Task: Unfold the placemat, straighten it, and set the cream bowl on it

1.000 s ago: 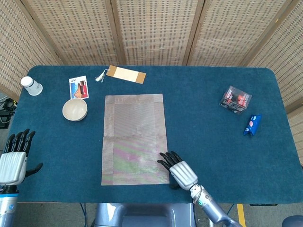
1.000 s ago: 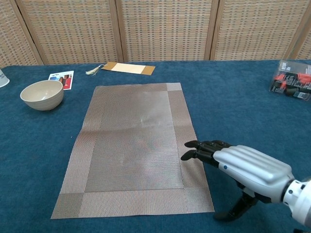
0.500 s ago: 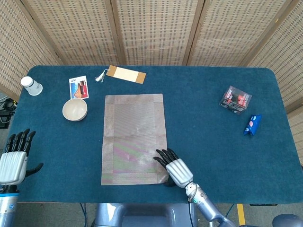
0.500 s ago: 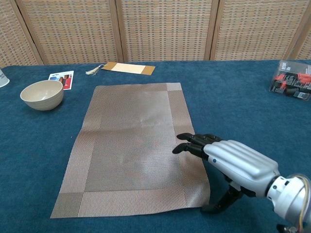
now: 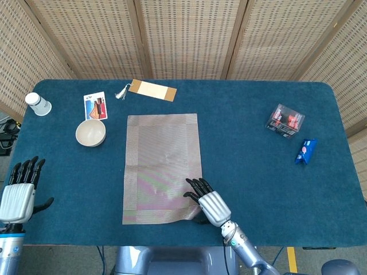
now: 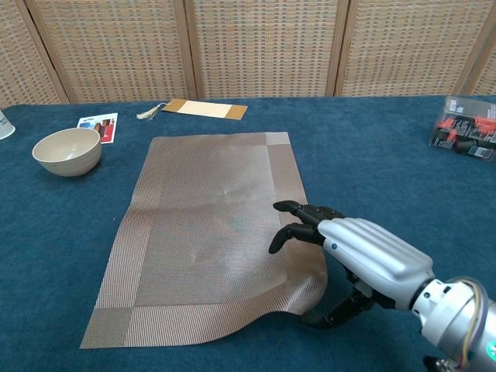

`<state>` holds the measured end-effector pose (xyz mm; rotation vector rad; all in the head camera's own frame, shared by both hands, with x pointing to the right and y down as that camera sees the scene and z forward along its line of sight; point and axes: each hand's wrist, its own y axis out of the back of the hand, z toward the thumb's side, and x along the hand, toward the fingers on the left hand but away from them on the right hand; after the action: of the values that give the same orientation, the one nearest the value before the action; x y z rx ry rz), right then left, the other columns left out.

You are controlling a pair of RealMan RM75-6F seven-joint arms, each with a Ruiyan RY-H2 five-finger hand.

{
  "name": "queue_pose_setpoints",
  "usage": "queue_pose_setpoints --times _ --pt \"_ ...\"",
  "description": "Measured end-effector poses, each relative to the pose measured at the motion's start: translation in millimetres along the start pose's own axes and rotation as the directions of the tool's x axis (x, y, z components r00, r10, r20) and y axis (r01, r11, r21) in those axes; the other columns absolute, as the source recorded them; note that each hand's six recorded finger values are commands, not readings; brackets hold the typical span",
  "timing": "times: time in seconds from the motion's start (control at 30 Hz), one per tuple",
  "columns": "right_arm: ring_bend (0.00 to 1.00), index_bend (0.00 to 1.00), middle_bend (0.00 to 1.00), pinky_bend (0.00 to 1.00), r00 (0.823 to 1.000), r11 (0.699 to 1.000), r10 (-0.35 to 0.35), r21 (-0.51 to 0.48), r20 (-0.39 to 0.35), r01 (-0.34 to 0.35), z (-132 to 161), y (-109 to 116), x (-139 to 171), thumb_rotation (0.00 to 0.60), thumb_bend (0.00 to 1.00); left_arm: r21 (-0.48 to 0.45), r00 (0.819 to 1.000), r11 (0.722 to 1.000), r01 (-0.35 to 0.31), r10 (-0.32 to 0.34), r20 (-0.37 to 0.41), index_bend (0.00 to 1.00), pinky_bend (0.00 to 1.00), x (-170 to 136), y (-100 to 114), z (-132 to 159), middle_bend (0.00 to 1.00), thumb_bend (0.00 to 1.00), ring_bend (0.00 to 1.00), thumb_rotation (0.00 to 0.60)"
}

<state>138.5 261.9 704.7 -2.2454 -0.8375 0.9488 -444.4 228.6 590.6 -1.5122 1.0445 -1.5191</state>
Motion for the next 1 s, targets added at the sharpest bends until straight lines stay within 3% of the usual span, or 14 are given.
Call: queue_pose_setpoints --times 0.17,0.37,0.53,1.0 --pt "0.00 0.46 0.00 0.00 0.999 0.999 -0.033 -0.014 0.003 0.033 1.3 0.9 -5.9 0.600 0.33 0.001 1.000 1.000 0.007 -0.007 -0.012 0.00 0.00 1.3 -1.6 -2.1 0.00 0.14 0.00 0.600" --pt "0.00 0.57 0.00 0.00 0.998 0.998 -0.062 -0.033 0.015 0.062 -1.1 1.7 -9.2 0.600 0.43 0.002 1.000 1.000 0.017 -0.017 -0.019 0.00 0.00 2.5 -3.7 -3.4 0.00 0.14 0.00 0.600" --pt "0.00 0.59 0.00 0.00 0.998 0.996 -0.058 -0.066 0.033 0.061 -4.3 -0.2 -6.8 0.600 0.49 0.002 1.000 1.000 0.017 -0.017 -0.019 0.01 0.00 2.6 -4.0 -2.5 0.00 0.14 0.00 0.600" --pt "0.00 0.64 0.02 0.00 0.996 0.995 -0.080 -0.054 0.049 0.083 -6.3 8.3 1.9 0.600 0.49 0.005 1.000 1.000 0.014 -0.014 -0.024 0.01 0.00 3.9 -5.9 -1.8 0.00 0.16 0.00 0.600"
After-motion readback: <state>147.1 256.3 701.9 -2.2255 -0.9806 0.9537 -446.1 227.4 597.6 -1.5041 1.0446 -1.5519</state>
